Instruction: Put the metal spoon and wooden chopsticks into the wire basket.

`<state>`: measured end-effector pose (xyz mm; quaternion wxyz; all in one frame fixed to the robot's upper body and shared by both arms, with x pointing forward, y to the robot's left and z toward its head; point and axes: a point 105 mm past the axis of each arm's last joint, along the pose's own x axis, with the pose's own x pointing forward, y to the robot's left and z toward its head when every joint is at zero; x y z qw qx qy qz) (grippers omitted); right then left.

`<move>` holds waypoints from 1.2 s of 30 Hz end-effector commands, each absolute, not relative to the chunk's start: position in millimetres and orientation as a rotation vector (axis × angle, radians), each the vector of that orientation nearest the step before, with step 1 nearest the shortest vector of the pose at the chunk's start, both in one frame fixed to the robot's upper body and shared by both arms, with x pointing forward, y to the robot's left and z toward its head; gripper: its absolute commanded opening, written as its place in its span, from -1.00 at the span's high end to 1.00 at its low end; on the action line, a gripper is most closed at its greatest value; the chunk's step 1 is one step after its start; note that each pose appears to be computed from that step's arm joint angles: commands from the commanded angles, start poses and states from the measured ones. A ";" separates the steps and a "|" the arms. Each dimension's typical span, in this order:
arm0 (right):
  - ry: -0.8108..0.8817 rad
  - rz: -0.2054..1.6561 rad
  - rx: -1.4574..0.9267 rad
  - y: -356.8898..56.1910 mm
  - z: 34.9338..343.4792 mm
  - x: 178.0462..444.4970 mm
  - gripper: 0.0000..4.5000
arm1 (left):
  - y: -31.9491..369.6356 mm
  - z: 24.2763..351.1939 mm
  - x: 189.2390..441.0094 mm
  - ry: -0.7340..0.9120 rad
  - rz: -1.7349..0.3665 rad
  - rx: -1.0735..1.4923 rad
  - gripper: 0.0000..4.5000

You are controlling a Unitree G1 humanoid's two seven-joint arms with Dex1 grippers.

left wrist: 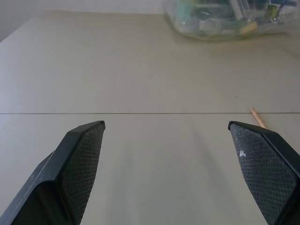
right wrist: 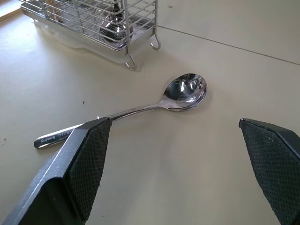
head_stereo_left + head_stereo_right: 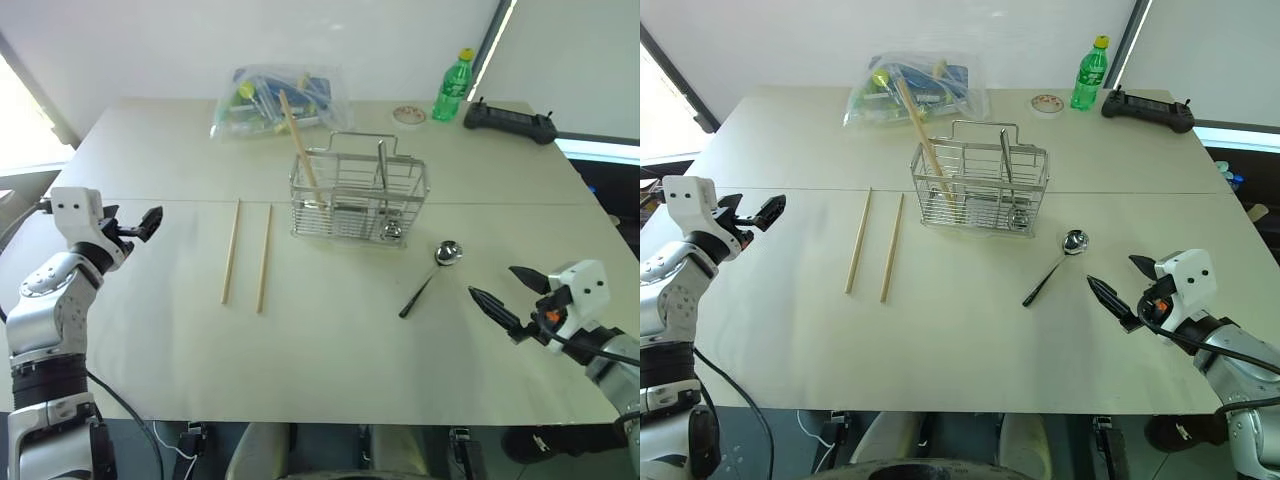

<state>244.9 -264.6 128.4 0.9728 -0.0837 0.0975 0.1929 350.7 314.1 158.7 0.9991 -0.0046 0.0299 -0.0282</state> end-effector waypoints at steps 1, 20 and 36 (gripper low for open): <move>0.176 0.408 -0.226 -264.3 141.5 250.5 -1.00 | 298.1 186.9 350.4 -0.001 -0.122 0.026 -0.98; 0.249 0.962 -0.911 -245.4 201.6 320.1 -1.00 | 133.9 207.0 259.6 0.136 -1.227 0.248 -0.98; 0.352 1.458 -1.535 -223.7 151.6 355.8 -1.00 | 99.9 221.9 252.2 0.057 -1.354 0.305 -0.98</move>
